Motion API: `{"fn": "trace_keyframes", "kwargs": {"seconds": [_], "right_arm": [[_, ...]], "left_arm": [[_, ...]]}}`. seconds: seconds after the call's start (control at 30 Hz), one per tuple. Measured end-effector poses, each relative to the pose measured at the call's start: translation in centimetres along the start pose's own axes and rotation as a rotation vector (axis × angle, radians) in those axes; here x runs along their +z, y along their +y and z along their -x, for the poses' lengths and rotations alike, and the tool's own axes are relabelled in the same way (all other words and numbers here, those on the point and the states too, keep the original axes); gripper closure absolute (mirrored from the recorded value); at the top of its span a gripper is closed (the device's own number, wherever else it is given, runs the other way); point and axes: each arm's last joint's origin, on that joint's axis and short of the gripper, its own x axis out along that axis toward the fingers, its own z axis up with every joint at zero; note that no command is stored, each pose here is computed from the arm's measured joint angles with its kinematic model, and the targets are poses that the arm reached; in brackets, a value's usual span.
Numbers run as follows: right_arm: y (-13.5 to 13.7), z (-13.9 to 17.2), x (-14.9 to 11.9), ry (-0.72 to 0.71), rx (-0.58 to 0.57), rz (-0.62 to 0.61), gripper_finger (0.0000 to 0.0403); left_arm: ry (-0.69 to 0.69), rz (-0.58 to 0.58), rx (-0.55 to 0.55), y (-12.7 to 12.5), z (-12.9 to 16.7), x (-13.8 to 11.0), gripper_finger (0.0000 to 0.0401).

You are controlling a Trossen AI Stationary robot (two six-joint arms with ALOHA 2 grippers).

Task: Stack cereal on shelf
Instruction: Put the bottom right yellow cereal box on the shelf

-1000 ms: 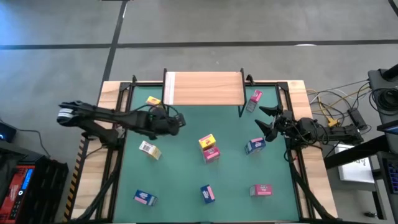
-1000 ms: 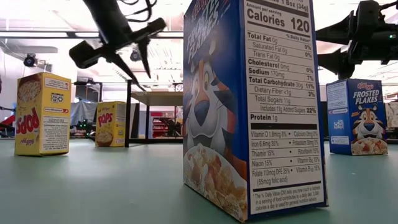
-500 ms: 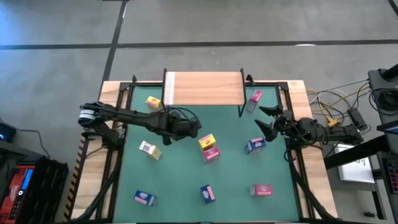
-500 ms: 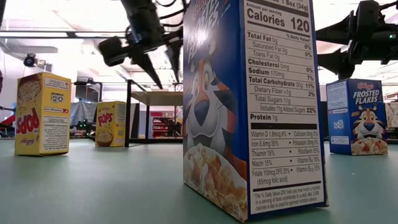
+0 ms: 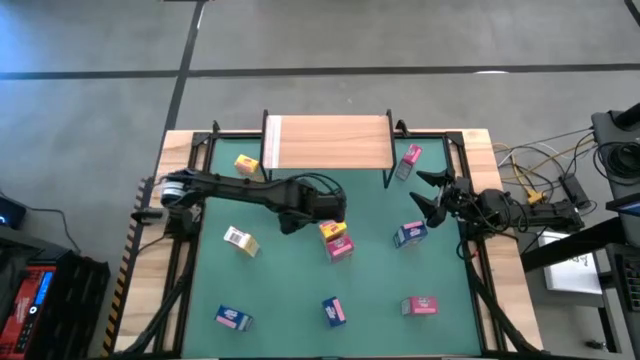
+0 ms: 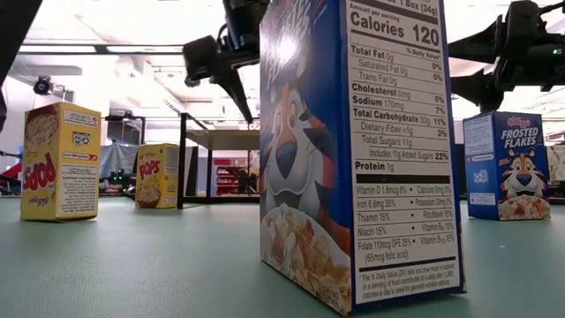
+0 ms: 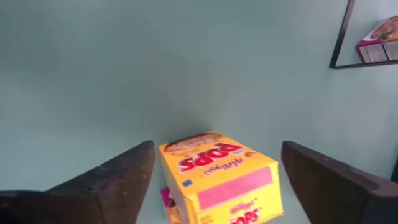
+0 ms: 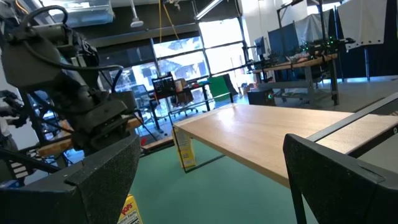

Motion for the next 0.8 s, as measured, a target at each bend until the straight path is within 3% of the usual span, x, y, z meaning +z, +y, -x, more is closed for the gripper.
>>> {"fn": "trace_keyframes", "kwargs": {"seconds": [0.2, 0.6, 0.8], "right_arm": [[0.0, 0.0, 0.0, 0.000, 0.000, 0.000, 0.0019], [0.0, 0.0, 0.0, 0.000, 0.000, 0.000, 0.0019], [0.0, 0.0, 0.0, 0.000, 0.000, 0.000, 0.0019]], "left_arm": [[0.041, 0.008, 0.010, -1.4, -0.3, -0.8, 0.0005], [0.149, 0.139, 0.151, -3.1, -1.7, -2.9, 0.0003], [0.115, 0.201, 0.218, -4.0, -2.2, -3.6, 0.0002]]}}
